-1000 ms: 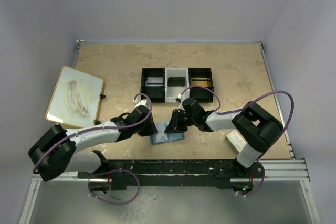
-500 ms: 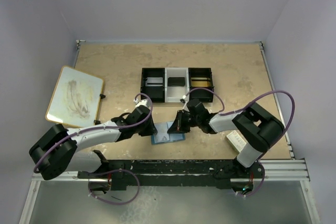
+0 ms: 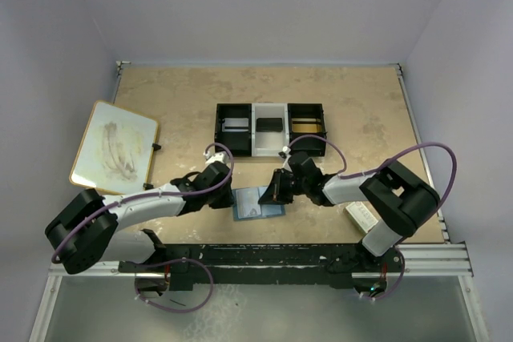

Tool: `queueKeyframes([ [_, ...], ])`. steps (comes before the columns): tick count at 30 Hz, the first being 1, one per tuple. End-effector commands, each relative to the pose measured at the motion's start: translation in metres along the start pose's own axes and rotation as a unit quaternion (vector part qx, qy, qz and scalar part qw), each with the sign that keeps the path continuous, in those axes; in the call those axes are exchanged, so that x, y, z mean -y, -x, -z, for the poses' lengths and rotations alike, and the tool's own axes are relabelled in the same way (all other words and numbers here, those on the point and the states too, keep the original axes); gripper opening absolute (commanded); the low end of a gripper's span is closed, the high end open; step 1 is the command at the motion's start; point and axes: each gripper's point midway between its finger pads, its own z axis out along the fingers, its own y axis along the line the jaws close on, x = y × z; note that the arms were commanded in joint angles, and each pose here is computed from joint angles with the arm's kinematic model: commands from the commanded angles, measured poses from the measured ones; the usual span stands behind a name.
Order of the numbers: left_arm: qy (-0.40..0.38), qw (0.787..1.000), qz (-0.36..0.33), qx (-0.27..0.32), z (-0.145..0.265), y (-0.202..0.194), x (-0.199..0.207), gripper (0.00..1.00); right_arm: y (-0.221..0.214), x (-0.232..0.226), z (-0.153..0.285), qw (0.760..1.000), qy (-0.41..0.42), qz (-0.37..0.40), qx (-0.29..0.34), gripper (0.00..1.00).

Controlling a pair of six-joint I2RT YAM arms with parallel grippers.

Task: Take the credit cards out of the card holder
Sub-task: Adjust the card holder at the center of the board.

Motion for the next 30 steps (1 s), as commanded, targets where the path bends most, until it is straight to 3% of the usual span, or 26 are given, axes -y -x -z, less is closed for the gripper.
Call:
queueKeyframes([
  [1, 0.006, 0.999, -0.011, 0.031, 0.011, 0.018, 0.004, 0.08, 0.006, 0.004, 0.005, 1.000, -0.016, -0.012, 0.019, 0.04],
  [7, -0.043, 0.997, 0.011, 0.066, 0.026, 0.036, 0.026, 0.17, 0.001, 0.029, 0.001, 0.998, -0.054, -0.043, 0.010, 0.13],
  [12, -0.047, 0.997, 0.012, 0.061, 0.024, 0.035, 0.030, 0.17, 0.011, 0.036, 0.006, 0.995, -0.089, -0.028, 0.032, 0.32],
  [20, -0.073, 0.996, 0.013, 0.056, 0.022, 0.037, 0.044, 0.17, 0.005, 0.036, 0.006, 0.996, -0.082, -0.041, 0.024, 0.11],
  [30, -0.066, 0.995, 0.017, 0.066, 0.025, 0.041, 0.041, 0.17, 0.029, 0.004, 0.014, 0.997, -0.038, 0.014, 0.065, 0.22],
])
